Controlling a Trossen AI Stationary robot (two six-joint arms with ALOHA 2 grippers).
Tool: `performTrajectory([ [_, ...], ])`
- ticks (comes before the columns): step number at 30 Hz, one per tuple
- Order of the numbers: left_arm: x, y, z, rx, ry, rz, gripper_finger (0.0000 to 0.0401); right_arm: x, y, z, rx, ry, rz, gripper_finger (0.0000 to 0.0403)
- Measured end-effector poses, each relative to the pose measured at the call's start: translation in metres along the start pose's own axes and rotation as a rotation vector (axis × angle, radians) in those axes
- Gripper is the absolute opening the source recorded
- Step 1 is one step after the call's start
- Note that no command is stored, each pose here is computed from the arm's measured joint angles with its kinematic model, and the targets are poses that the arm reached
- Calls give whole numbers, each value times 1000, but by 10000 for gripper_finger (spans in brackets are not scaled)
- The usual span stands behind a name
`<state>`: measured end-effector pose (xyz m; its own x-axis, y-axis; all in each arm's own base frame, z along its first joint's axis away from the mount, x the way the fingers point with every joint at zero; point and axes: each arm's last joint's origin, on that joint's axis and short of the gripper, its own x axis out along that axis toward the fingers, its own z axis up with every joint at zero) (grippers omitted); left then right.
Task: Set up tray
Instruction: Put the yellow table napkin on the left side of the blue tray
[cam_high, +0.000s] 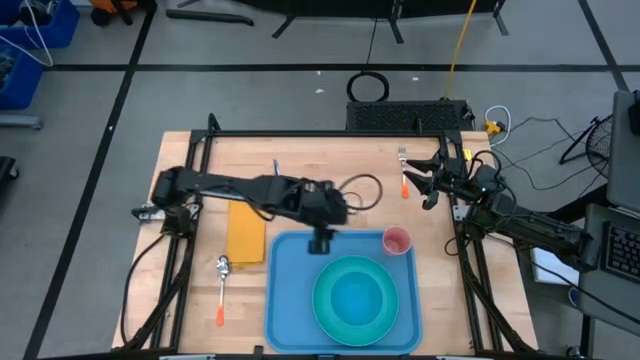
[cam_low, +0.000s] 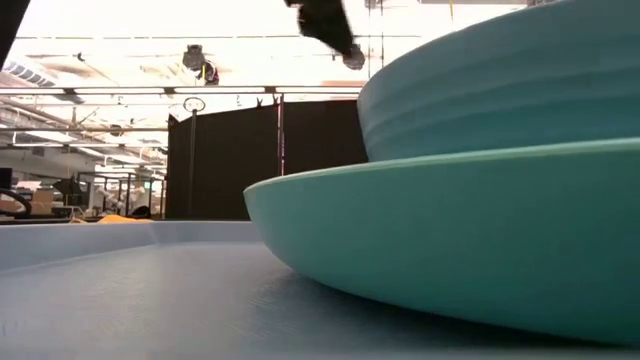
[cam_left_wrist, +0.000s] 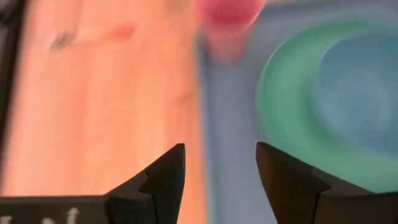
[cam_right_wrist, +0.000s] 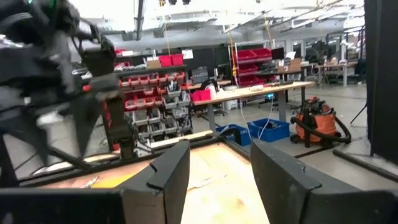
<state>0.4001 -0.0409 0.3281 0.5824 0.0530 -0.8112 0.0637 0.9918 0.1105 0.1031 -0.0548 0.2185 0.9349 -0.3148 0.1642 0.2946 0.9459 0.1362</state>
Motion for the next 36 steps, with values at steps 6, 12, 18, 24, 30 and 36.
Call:
performTrajectory([
  [6, -41, 0, -35, -76, 91, 172, 200, 1, -1, -2, -24, 15, -2, 160],
  [12, -68, -1, -96, -200, -178, 247, 200, 1, 0, -1, -50, 7, -1, 160],
  [18, -67, 9, -179, -394, -484, 257, 200, 2, -1, -1, -38, 10, -1, 160],
  [24, -58, 10, -243, -485, -742, 151, 200, 3, -1, -3, -22, 26, -3, 160],
  [30, -39, 7, -277, -633, -636, 87, 200, 4, -2, -5, -9, 40, -6, 160],
  [36, -26, -1, -282, -672, -456, 32, 200, 6, -3, -7, -5, 60, -10, 160],
])
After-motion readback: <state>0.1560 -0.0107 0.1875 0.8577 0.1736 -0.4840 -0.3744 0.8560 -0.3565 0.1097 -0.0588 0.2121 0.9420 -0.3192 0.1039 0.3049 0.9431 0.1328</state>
